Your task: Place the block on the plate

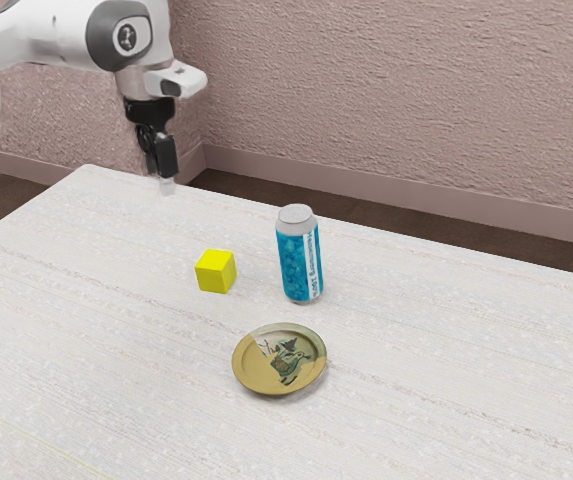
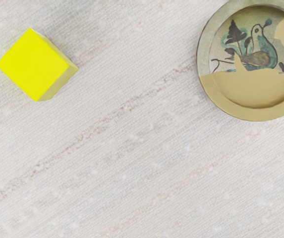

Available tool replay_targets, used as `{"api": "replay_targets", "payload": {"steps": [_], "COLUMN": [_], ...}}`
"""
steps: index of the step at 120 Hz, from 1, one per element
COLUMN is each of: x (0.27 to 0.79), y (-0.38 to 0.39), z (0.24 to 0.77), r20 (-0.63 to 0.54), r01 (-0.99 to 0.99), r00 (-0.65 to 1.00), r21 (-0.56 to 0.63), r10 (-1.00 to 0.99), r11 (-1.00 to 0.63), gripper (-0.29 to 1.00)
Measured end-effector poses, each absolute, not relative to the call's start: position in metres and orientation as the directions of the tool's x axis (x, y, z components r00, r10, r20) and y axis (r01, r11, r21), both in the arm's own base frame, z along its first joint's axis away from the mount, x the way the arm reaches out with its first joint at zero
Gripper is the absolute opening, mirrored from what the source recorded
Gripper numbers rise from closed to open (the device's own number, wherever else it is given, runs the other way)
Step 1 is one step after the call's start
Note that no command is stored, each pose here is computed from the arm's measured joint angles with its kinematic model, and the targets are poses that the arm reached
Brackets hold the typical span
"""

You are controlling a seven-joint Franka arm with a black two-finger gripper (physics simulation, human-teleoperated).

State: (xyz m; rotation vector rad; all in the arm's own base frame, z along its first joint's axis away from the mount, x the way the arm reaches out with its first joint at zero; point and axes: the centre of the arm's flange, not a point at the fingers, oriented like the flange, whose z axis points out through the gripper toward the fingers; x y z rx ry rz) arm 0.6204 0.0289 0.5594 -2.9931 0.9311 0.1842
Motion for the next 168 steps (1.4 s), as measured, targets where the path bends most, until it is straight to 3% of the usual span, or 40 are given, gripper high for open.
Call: {"api": "replay_targets", "payload": {"steps": [36,75,122,168], "x": [0.631,0.701,0.712,0.737], "y": [0.016,0.020,0.034,0.077], "z": [0.574,0.519,0.506,0.420], "r20": [-0.044,-0.045,0.000,0.060], "r01": [-0.693,-0.732,-0.789,-0.857], "r00": [0.721,0.681,0.614,0.514], "r21": [-0.016,0.013,0.029,0.076], "r10": [-0.692,-0.731,-0.790,-0.856], "r11": [-0.721,-0.682,-0.613,-0.509], "gripper": [0.70,0.70,0.70,0.70]}}
